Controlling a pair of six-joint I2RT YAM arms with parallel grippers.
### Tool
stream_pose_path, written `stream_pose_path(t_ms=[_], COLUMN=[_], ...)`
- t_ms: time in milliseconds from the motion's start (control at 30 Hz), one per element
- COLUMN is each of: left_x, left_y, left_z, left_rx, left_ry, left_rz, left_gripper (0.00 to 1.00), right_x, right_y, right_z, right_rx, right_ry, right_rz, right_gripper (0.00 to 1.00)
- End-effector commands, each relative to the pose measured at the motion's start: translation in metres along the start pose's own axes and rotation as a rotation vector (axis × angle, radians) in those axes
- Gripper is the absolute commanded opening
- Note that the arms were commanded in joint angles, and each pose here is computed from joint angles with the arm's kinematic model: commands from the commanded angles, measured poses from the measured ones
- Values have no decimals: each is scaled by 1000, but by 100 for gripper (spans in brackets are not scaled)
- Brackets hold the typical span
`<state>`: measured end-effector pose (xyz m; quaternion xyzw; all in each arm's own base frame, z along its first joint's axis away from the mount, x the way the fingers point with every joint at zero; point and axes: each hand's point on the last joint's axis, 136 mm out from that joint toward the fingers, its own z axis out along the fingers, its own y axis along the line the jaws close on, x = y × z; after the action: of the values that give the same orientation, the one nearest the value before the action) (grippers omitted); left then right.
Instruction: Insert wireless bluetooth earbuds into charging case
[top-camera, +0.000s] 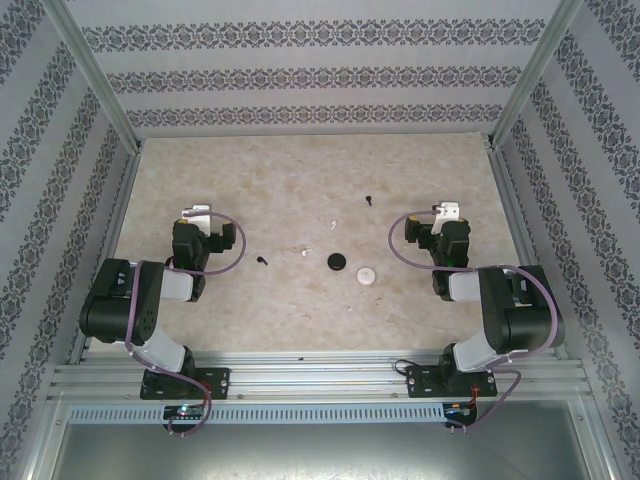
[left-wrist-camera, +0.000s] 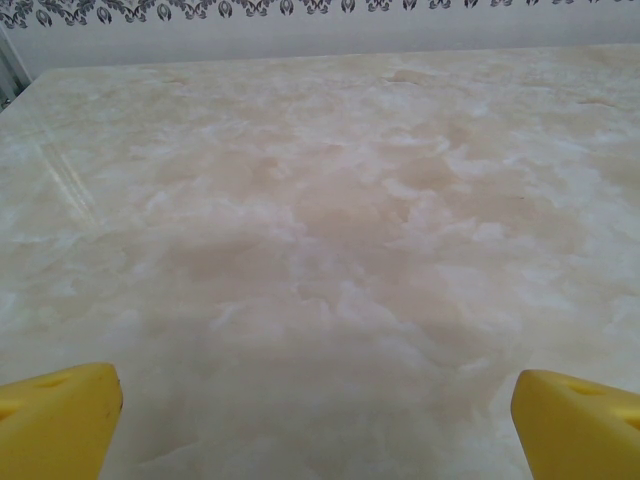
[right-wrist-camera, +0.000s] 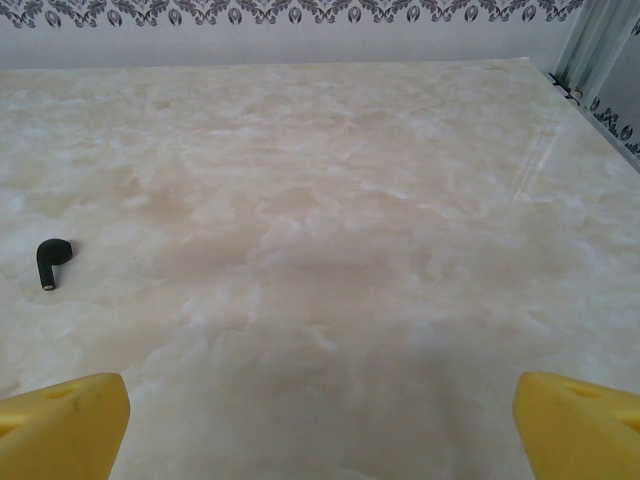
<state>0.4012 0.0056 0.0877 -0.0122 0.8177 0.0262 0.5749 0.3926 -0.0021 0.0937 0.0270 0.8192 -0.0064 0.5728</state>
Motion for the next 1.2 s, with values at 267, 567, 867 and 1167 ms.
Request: stream_pose_path(t_ms=[267, 567, 867, 1167], left_x=[1, 0, -34, -75], left_y=[3, 14, 19, 4], left_z=[-1, -2, -22, -44], left_rx=[-1, -55, -77, 7], left_ry=[4, 1, -8, 153], left_rz=[4, -27, -37, -199], left_gripper=[100, 100, 100, 100], right_x=[-12, -13, -54, -37], right_y=[2, 2, 25, 92], right_z=[1, 0, -19, -81], right_rx=[-16, -21, -98, -194], right_ry=[-30, -34, 105, 497], right_rz=[-12, -8, 6, 2], right_gripper=[98, 98, 98, 86])
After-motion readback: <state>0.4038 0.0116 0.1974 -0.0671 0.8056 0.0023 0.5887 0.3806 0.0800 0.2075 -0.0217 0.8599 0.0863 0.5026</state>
